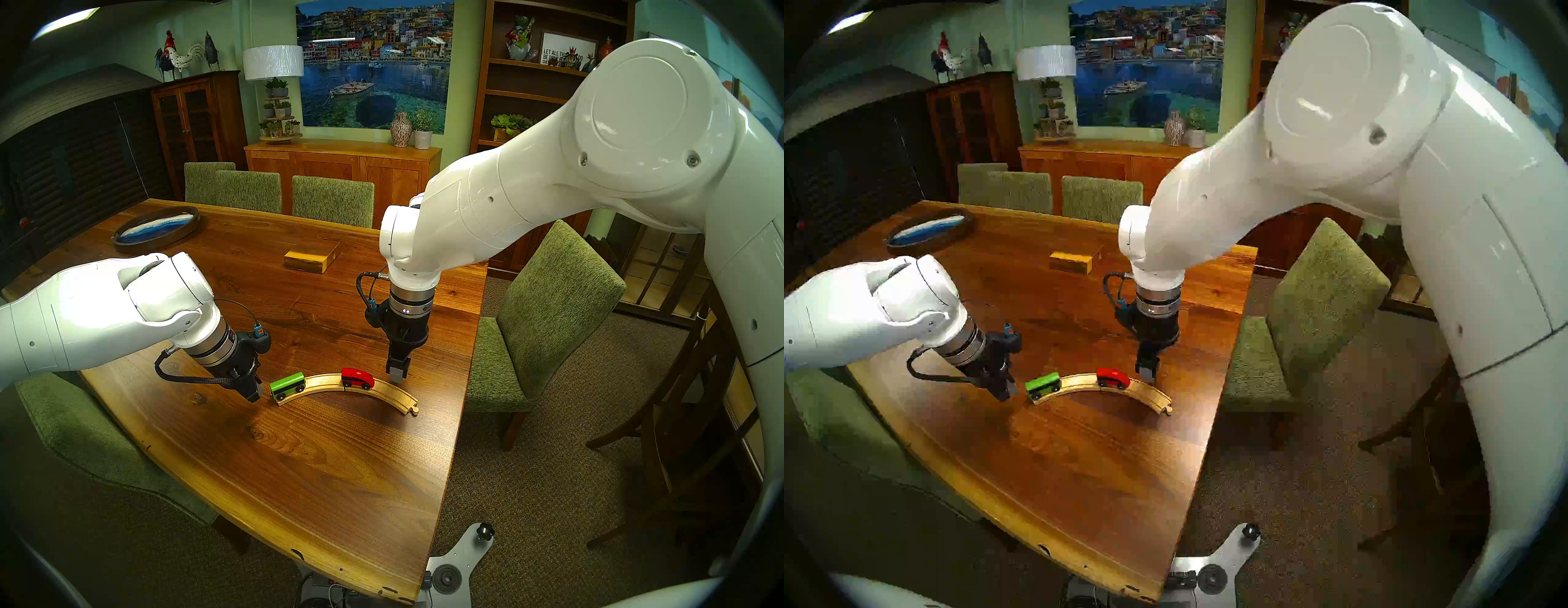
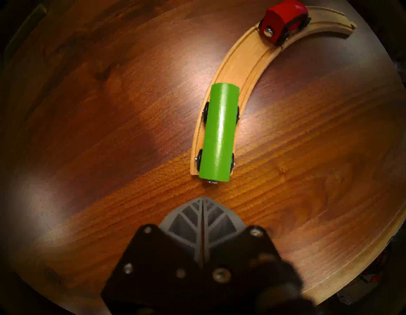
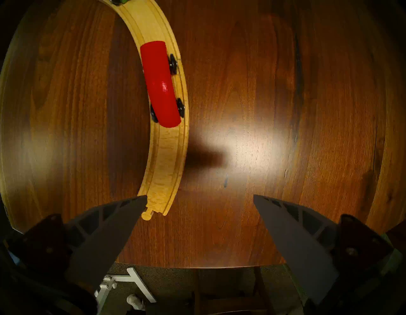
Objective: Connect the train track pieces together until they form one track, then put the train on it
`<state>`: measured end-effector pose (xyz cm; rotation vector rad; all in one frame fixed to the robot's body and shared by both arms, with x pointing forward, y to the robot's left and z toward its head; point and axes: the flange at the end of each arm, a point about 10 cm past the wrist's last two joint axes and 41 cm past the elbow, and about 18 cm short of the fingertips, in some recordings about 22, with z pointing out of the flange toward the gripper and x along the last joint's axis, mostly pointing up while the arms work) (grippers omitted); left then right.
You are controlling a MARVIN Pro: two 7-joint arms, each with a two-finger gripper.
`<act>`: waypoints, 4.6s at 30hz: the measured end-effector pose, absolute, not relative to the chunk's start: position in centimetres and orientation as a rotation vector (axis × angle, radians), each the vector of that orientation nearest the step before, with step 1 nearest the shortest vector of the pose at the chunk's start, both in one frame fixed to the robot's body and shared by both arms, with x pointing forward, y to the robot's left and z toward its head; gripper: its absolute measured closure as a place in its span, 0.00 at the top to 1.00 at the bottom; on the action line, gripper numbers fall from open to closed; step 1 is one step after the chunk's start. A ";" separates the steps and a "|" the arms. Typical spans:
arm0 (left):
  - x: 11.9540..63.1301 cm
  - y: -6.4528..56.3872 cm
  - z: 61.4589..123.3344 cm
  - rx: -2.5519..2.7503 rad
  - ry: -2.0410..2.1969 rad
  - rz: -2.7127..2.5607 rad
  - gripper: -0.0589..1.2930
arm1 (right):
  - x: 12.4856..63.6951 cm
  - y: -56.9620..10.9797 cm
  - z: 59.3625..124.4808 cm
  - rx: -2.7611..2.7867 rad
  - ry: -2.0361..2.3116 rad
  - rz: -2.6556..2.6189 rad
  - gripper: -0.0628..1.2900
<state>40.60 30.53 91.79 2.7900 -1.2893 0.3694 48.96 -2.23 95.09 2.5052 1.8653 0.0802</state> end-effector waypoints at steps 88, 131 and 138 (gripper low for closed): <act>47.2 23.6 90.3 2.750 -1.362 0.320 0.03 | 49.0 -2.2 95.1 2.505 1.864 0.081 0.96; 44.0 30.0 94.7 2.675 -1.407 0.283 0.03 | 49.0 -2.2 95.1 2.505 1.864 0.081 0.96; 44.8 29.7 94.7 2.630 -1.457 0.303 0.03 | 49.0 -2.2 95.1 2.505 1.864 0.081 0.96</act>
